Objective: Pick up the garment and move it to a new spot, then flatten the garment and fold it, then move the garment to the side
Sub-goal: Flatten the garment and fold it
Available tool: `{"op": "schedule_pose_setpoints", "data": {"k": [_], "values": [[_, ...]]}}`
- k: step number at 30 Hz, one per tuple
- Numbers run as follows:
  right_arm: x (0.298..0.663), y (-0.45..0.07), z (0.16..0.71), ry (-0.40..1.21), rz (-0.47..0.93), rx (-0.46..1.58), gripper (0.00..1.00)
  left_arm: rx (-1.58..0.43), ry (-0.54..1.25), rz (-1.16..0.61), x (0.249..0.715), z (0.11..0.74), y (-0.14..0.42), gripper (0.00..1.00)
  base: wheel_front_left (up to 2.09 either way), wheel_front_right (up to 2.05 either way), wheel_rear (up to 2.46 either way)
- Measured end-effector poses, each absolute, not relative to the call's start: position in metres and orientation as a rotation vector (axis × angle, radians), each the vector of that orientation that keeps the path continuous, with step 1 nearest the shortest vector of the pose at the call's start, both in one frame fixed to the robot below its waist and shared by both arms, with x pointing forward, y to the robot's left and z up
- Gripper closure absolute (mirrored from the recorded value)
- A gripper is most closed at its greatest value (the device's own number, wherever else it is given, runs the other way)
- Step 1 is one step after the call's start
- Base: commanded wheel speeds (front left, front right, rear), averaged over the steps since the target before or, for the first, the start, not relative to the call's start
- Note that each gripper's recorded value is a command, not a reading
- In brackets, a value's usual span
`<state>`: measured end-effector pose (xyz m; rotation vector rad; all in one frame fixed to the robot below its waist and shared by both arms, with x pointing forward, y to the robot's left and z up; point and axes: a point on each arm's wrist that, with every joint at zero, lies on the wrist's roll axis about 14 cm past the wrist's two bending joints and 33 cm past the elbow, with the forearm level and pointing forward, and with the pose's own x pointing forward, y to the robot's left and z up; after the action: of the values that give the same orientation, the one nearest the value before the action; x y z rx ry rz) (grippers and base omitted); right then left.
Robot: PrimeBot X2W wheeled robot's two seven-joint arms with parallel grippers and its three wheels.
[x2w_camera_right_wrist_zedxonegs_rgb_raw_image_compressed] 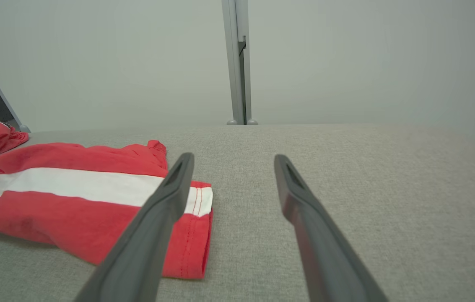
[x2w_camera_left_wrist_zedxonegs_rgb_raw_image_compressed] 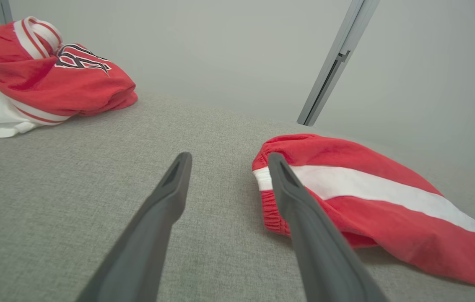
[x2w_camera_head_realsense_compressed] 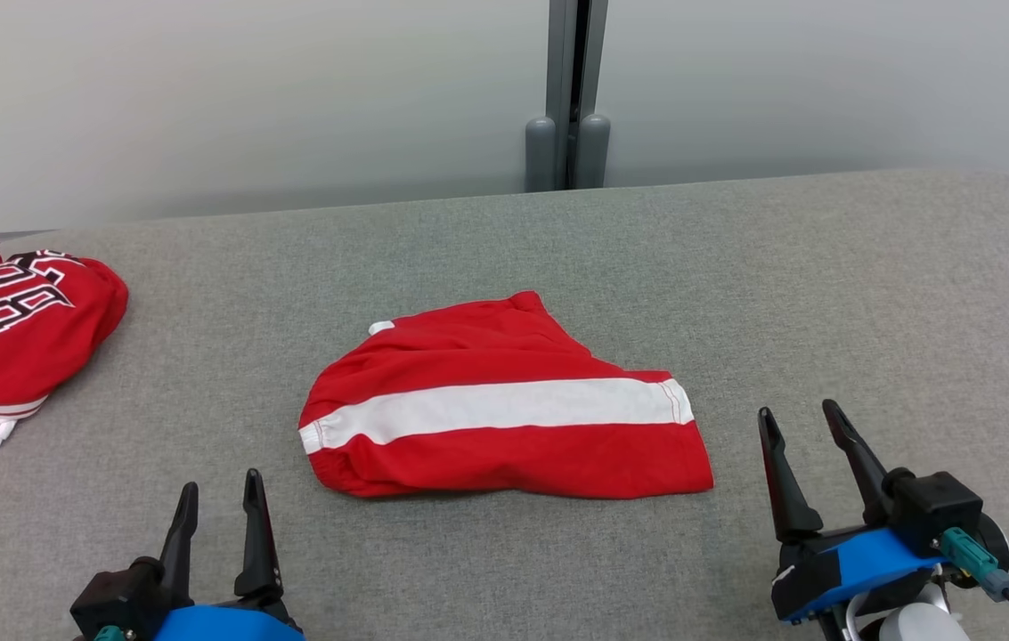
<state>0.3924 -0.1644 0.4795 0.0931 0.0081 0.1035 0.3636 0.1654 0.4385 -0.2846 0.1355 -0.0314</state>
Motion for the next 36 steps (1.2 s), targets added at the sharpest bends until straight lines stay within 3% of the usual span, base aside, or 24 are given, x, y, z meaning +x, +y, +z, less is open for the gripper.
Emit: {"op": "schedule_pose_setpoints", "data": {"k": [7, 14, 24, 36], "values": [[0.396, -0.152, 0.457, 0.085, 0.143, 0.065, 0.00, -0.285, 0.145, -0.029, 0.365, 0.434, 0.165, 0.00, 0.00, 0.00, 0.00], [0.430, -0.144, 0.446, 0.210, 0.175, 0.026, 0.00, -0.282, 0.151, -0.033, 0.371, 0.431, 0.164, 0.00, 0.00, 0.00, 0.00], [0.442, -0.116, 0.394, 0.522, 0.249, 0.048, 0.00, -0.279, 0.184, -0.010, 0.373, 0.419, 0.171, 0.00, 0.00, 0.00, 0.00], [0.449, -0.093, 0.391, 0.543, 0.313, 0.101, 0.00, -0.268, 0.199, 0.002, 0.371, 0.414, 0.176, 0.00, 0.00, 0.00, 0.00]]}}
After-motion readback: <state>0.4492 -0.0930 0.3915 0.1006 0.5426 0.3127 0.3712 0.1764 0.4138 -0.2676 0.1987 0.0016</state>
